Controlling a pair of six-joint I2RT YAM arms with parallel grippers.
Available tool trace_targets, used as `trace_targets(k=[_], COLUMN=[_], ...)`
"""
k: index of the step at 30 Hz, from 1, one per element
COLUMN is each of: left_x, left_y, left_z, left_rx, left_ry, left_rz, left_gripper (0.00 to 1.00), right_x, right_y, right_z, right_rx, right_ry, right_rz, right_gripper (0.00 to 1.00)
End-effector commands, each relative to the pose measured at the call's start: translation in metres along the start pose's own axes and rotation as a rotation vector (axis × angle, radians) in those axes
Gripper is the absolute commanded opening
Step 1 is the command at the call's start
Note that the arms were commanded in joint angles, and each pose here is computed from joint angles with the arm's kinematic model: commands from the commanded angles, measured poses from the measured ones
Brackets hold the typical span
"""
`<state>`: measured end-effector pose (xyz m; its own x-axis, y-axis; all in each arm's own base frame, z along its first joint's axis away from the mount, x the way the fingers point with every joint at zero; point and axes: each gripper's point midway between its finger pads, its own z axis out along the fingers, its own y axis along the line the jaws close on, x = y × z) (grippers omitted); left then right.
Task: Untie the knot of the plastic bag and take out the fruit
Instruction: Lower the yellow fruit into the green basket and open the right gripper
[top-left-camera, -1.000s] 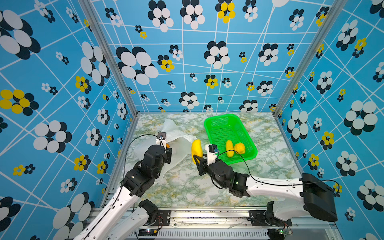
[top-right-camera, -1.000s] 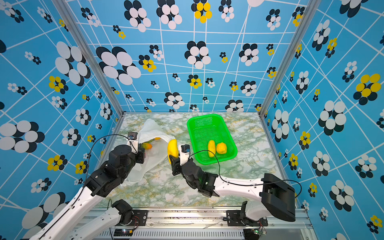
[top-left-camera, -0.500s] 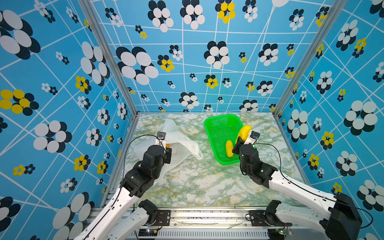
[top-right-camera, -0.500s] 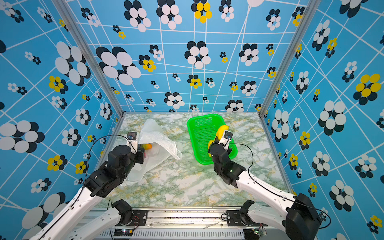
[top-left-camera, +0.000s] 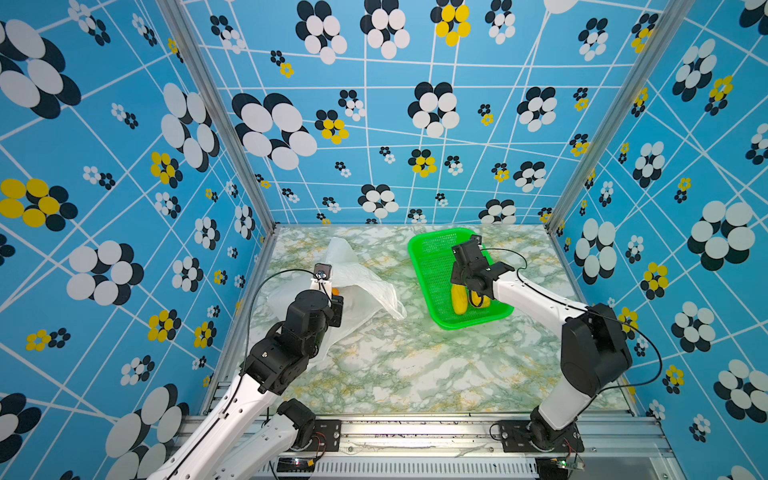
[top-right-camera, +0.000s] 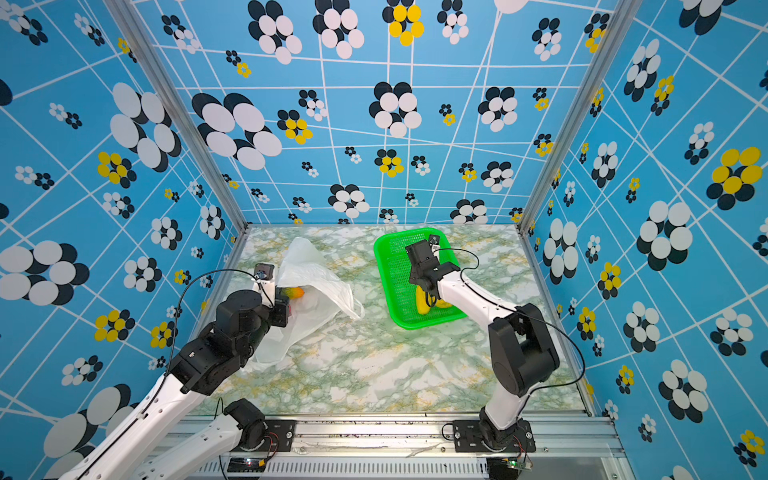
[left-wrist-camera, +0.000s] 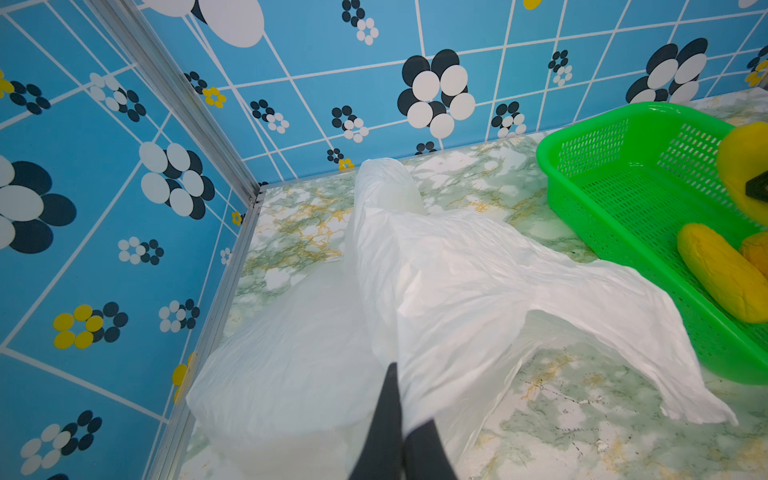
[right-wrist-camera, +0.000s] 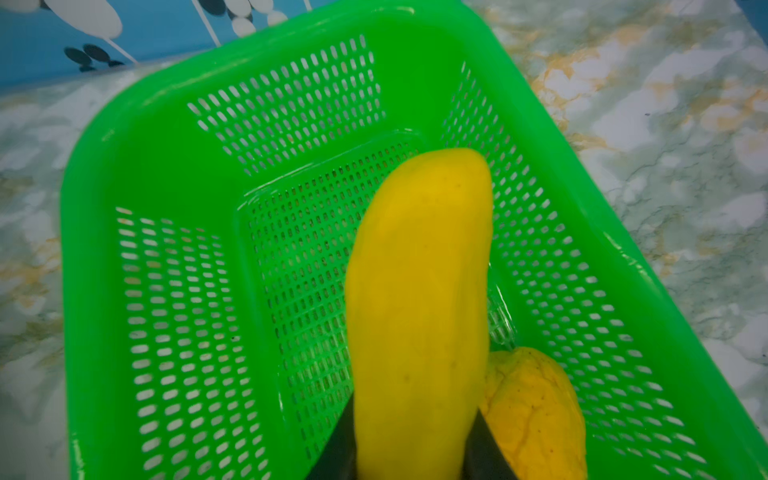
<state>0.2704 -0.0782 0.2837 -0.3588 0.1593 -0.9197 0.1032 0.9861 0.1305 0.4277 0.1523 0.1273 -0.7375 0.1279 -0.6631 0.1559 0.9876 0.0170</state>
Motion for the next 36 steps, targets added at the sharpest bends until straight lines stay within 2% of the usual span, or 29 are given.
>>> trace_targets(k=[1,11,15,21,27,30,33,34,35,36], left_x=[0.002,0.003,0.003,0.003,0.004,0.004,0.004,0.004,0.004,0.004], left_y=[0.006,0.006,0.007,0.006,0.006,0.006,0.007,0.007,0.007,0.007], left_z=[0.002,0.002,0.002,0.002,0.002,0.002,0.002,0.002,0.002,0.002], left_rx=[-0.031,-0.035,-0.035,-0.032,-0.032,-0.033,-0.035,-0.037,-0.036,-0.038], left_ry=[-0.004,0.003,0.001,0.003,0.003,0.003,0.006,0.005,0.004,0.002], left_rz=[-0.013,-0.009,-0.01,-0.011,-0.011,-0.011,-0.009,-0.01,-0.012,-0.012], left_gripper=[0.0,0.0,0.0,0.0,0.0,0.0,0.0,0.01,0.08,0.19], right_x=[0.021,0.042,0.047,0.047,0.046,0.041,0.033,0.03,0.027,0.023], right_y=[-0.001,0.004,0.003,0.007,0.008,0.008,0.009,0.008,0.008,0.008], right_z=[0.01,0.047,0.056,0.058,0.055,0.045,0.03,0.023,0.016,0.008], right_rx=[0.007,0.02,0.025,0.007,-0.006,-0.03,-0.075,-0.09,-0.104,-0.122], right_ry=[0.117,0.246,0.267,0.27,0.266,0.235,0.192,0.171,0.149,0.122], right_rz=[-0.057,-0.069,-0.064,-0.052,-0.048,-0.041,-0.037,-0.034,-0.032,-0.029], right_gripper=[0.23,0.27,0.33,0.5,0.55,0.65,0.7,0.84,0.9,0.9])
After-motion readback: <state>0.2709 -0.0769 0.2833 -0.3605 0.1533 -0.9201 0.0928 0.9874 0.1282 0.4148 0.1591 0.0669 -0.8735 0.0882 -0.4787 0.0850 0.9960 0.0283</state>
